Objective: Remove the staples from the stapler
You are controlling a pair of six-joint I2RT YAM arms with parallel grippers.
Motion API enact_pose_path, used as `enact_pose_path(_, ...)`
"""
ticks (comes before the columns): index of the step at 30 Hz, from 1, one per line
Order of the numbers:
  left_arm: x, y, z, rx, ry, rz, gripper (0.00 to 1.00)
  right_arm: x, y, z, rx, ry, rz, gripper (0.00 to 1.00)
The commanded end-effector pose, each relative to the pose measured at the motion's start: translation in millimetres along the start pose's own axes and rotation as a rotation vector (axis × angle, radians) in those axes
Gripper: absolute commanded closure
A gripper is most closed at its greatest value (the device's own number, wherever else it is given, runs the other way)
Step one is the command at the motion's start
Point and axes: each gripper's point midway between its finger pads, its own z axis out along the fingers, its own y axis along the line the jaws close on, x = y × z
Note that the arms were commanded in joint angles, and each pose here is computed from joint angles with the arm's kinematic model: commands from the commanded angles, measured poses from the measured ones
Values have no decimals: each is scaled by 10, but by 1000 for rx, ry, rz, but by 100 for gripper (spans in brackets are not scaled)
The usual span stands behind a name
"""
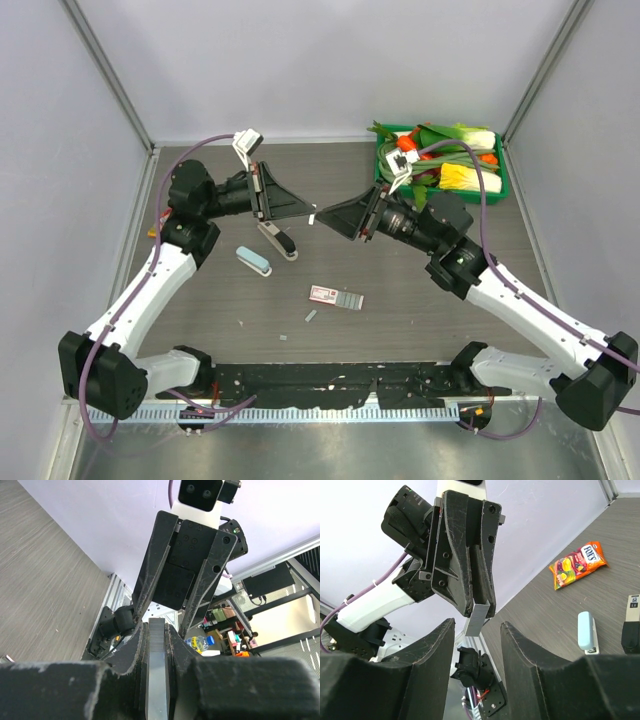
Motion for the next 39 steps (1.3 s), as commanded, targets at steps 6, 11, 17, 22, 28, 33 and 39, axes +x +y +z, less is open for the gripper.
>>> enact_pose_path(6,-47,-155,-26,41,-26,67,90,-59,99,48,-54,-18,1,55)
enact_pose_path(11,-54,-114,-27,31,-36,71,89,-44,85,79,-54,-17,10,58)
enact_pose_path(17,-59,-81,-19,24,-45,64,89,-35,101,115,-75,-21,21,59)
enact_pose_path(22,-61,-77,-17,25,-46,66,89,-38,113,141,-90,-27,38,59)
enact_pose_path(28,-71,-97,-19,34,-48,69,89,7,82,161,-94,-23,61,62)
enact_pose_path(33,-63,-108,-19,41,-48,75,89,33,73,162,-97,-17,72,63)
enact_pose_path(39,-74,-125,-16,47,-48,73,89,62,108,175,-122,-5,76,59)
